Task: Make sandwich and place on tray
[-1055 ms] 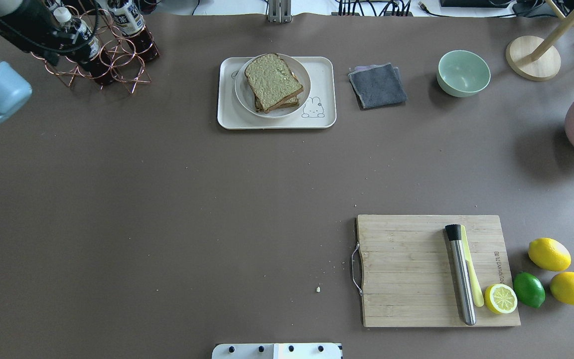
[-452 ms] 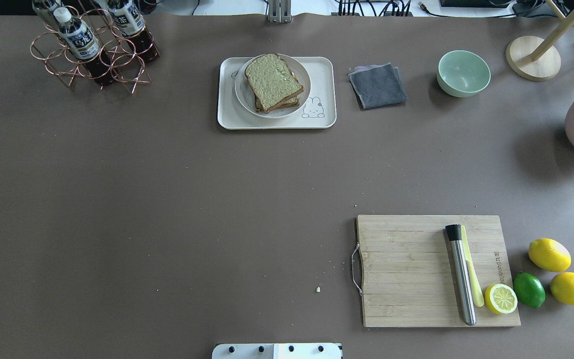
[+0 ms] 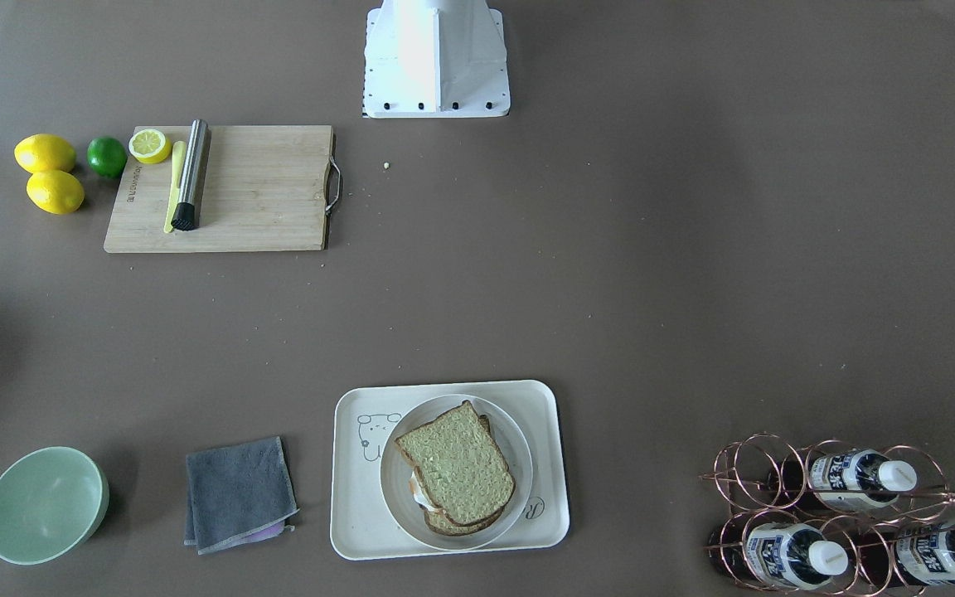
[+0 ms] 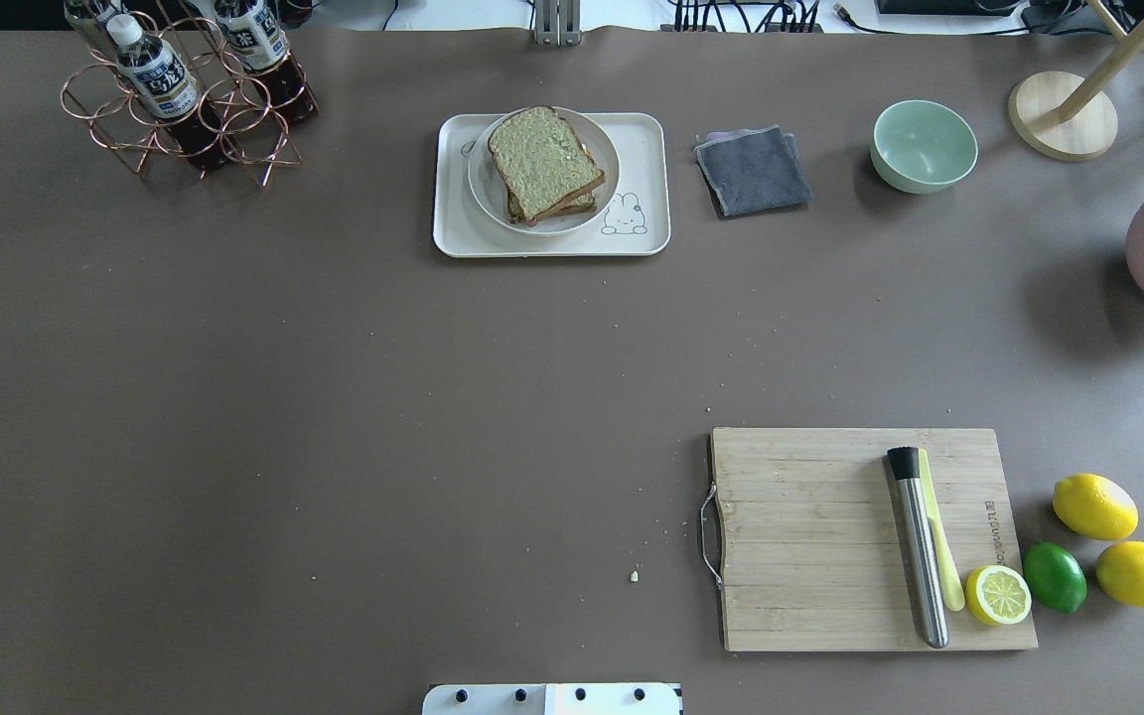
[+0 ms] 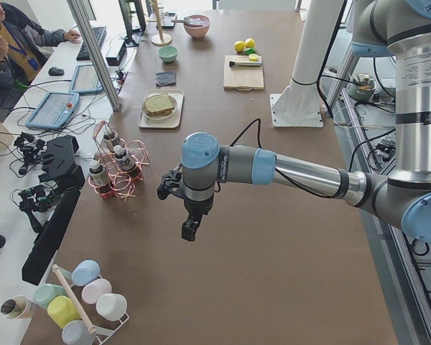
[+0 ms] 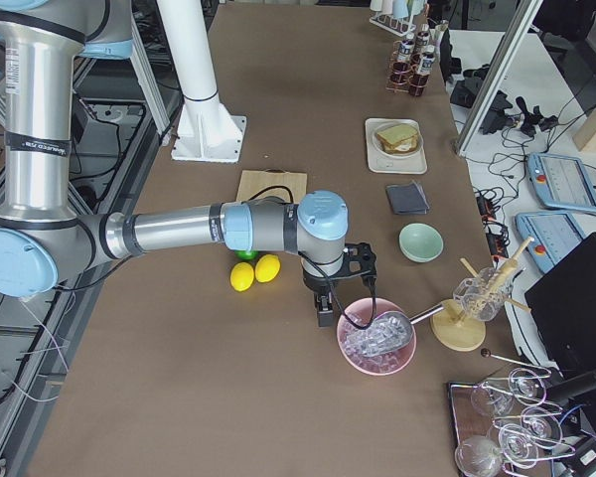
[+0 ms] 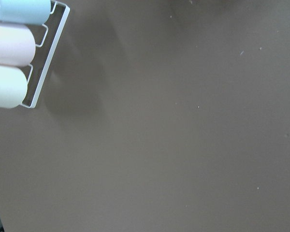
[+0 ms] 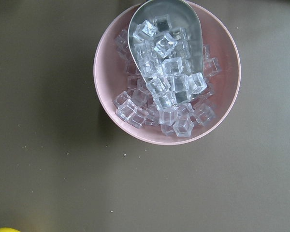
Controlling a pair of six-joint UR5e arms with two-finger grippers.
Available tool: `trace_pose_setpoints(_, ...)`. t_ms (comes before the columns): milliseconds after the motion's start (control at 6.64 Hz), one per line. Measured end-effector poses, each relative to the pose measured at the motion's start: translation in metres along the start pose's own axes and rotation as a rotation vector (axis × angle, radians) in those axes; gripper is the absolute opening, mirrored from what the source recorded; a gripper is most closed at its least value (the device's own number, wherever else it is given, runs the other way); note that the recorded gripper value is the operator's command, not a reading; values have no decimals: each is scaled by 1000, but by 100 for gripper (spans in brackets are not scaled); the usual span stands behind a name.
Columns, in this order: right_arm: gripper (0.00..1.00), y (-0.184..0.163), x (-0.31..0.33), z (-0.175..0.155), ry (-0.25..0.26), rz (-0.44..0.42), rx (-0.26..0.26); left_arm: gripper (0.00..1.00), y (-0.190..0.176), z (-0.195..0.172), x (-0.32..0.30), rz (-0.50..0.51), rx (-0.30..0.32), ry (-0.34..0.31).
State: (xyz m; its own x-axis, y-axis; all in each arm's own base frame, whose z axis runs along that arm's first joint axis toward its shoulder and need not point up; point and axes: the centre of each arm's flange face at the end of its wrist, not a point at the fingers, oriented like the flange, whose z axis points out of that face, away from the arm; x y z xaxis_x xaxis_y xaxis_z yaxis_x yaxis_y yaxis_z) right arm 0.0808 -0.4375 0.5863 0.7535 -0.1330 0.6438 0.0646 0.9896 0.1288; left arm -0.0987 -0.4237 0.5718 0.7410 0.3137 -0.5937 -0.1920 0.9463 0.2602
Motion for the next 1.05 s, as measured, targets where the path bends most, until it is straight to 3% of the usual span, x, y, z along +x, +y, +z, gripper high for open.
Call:
trace_pose_setpoints(452,100,5,5,1,43,0,-6,98,12,1,1,-68,-25,78)
trace_pose_setpoints(1055,100,-5,-2,8,31,-17,-17,98,6,-10,16,-84,-18,124)
